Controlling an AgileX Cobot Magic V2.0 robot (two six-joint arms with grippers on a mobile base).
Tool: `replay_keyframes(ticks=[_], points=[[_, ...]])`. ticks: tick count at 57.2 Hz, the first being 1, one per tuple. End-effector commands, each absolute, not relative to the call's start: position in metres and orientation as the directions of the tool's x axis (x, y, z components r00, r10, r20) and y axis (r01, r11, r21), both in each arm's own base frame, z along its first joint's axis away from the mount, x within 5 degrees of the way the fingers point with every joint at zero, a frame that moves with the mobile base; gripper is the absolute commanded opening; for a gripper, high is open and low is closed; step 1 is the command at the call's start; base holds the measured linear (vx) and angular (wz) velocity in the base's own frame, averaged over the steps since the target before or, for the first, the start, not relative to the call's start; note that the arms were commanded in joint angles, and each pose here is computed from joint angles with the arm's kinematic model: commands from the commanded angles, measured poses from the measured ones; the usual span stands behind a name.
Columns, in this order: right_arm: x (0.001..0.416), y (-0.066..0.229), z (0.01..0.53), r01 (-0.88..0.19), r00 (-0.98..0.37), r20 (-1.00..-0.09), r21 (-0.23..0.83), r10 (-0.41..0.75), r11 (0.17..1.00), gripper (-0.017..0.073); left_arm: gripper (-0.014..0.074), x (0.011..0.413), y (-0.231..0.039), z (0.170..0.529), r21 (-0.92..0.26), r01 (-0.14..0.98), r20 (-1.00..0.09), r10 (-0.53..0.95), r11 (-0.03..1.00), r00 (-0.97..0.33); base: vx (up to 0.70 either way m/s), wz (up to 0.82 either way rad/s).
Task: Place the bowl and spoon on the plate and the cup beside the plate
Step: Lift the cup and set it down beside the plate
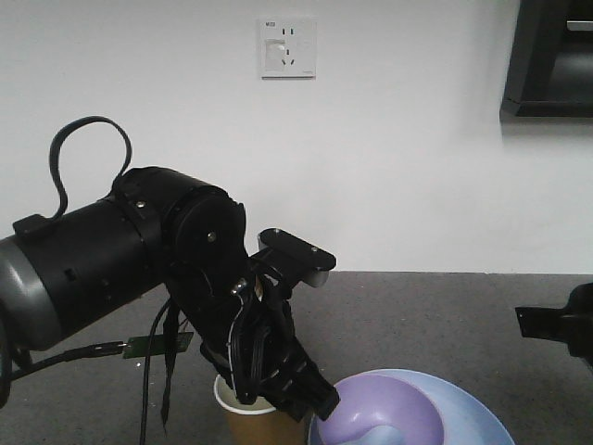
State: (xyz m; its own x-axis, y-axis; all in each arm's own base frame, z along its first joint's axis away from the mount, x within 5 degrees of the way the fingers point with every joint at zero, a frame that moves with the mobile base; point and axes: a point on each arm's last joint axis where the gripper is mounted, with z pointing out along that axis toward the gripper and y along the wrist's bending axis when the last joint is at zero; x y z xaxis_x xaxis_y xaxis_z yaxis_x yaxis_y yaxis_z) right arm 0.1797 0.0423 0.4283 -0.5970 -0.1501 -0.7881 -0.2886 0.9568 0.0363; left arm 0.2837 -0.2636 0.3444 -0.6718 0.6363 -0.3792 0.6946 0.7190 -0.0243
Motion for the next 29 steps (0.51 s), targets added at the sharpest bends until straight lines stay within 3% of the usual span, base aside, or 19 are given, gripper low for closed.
replay_keyframes(ticks=[1,29], points=[[0.178,0.041,0.444,-0.283,-0.510,-0.850,0.024,-0.129,0.959,0.0582,0.0495,0.273,-0.256,0.376,-0.028,0.694,-0.463,0.606,0.719,-0.647,0.00,0.00],[0.178,0.041,0.444,-0.283,-0.510,-0.850,0.025,-0.128,0.959,0.0582,0.0493,0.263,-0.248,0.394,-0.036,0.693,-0.506,0.585,0.720,-0.634,0.00,0.00]])
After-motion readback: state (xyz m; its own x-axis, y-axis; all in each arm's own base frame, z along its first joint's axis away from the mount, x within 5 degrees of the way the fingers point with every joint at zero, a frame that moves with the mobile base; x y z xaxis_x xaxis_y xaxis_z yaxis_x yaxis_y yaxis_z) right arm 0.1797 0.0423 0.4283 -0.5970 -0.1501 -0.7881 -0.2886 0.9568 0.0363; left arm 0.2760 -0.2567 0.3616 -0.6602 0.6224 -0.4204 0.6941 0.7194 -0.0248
